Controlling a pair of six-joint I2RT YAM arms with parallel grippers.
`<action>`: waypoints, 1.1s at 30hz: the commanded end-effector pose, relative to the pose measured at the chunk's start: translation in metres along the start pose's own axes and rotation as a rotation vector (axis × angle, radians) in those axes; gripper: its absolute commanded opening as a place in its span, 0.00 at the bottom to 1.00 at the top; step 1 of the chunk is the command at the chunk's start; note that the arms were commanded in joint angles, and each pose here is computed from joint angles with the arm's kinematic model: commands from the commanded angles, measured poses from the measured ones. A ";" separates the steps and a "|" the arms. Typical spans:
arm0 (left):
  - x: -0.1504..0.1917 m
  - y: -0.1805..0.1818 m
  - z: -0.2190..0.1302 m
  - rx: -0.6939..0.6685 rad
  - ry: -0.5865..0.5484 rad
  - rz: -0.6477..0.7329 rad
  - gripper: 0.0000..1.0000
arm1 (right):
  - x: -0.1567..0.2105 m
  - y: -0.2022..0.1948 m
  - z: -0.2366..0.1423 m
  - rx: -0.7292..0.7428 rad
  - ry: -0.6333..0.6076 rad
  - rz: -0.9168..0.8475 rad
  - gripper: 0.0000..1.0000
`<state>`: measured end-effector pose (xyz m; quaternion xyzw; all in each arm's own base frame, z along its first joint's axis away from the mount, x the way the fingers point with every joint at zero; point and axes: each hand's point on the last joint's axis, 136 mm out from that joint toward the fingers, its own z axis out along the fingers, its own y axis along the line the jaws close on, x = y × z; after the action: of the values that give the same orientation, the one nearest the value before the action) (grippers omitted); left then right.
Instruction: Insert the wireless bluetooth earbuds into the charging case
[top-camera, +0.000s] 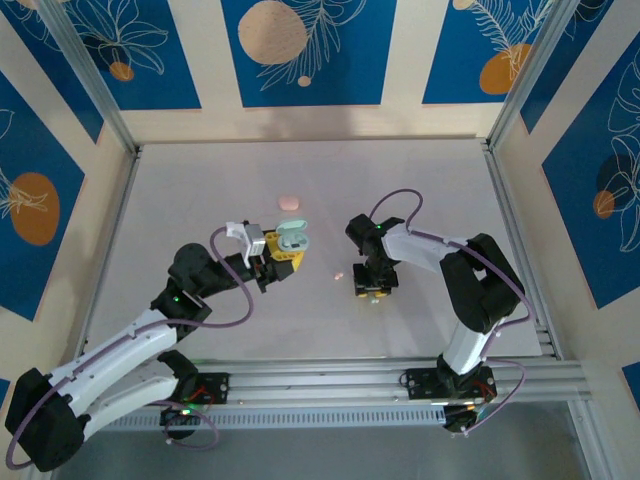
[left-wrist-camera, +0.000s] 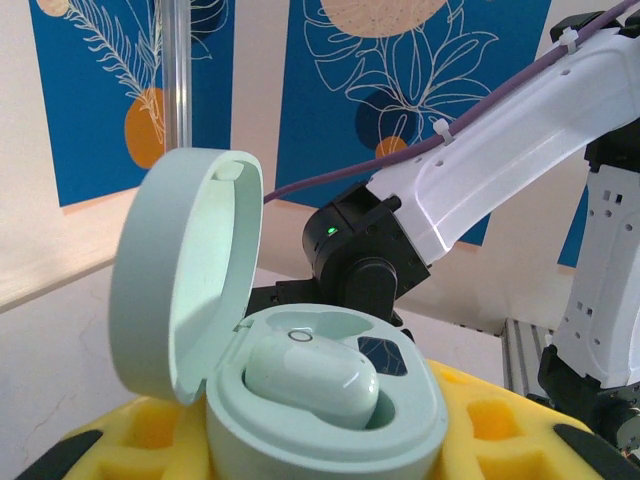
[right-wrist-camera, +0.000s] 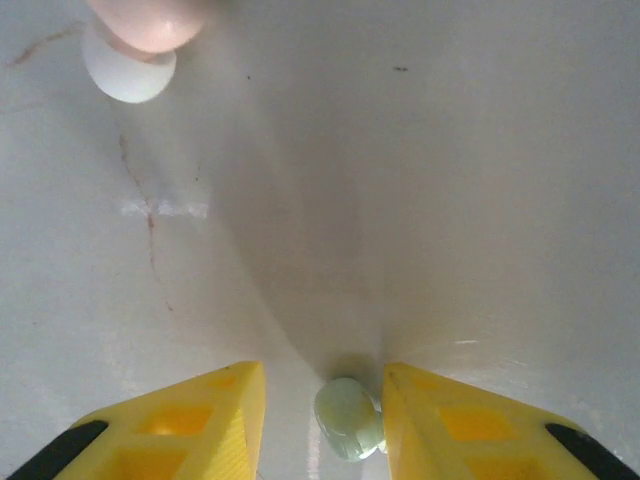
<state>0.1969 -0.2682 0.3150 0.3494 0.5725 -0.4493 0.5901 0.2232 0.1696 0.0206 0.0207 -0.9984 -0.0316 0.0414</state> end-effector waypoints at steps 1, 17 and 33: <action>-0.019 -0.007 -0.001 0.012 -0.051 0.029 0.26 | 0.007 -0.003 -0.003 0.012 0.019 0.002 0.37; -0.019 -0.007 -0.002 0.009 -0.051 0.029 0.26 | 0.013 -0.006 0.001 -0.009 0.060 0.055 0.33; -0.019 -0.006 -0.001 0.009 -0.050 0.029 0.26 | 0.004 -0.009 0.005 0.016 0.050 0.048 0.29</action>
<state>0.1981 -0.2677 0.3145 0.3469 0.5749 -0.4473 0.5909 0.2185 0.1635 0.0173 0.0000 -0.9978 -0.0288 0.0591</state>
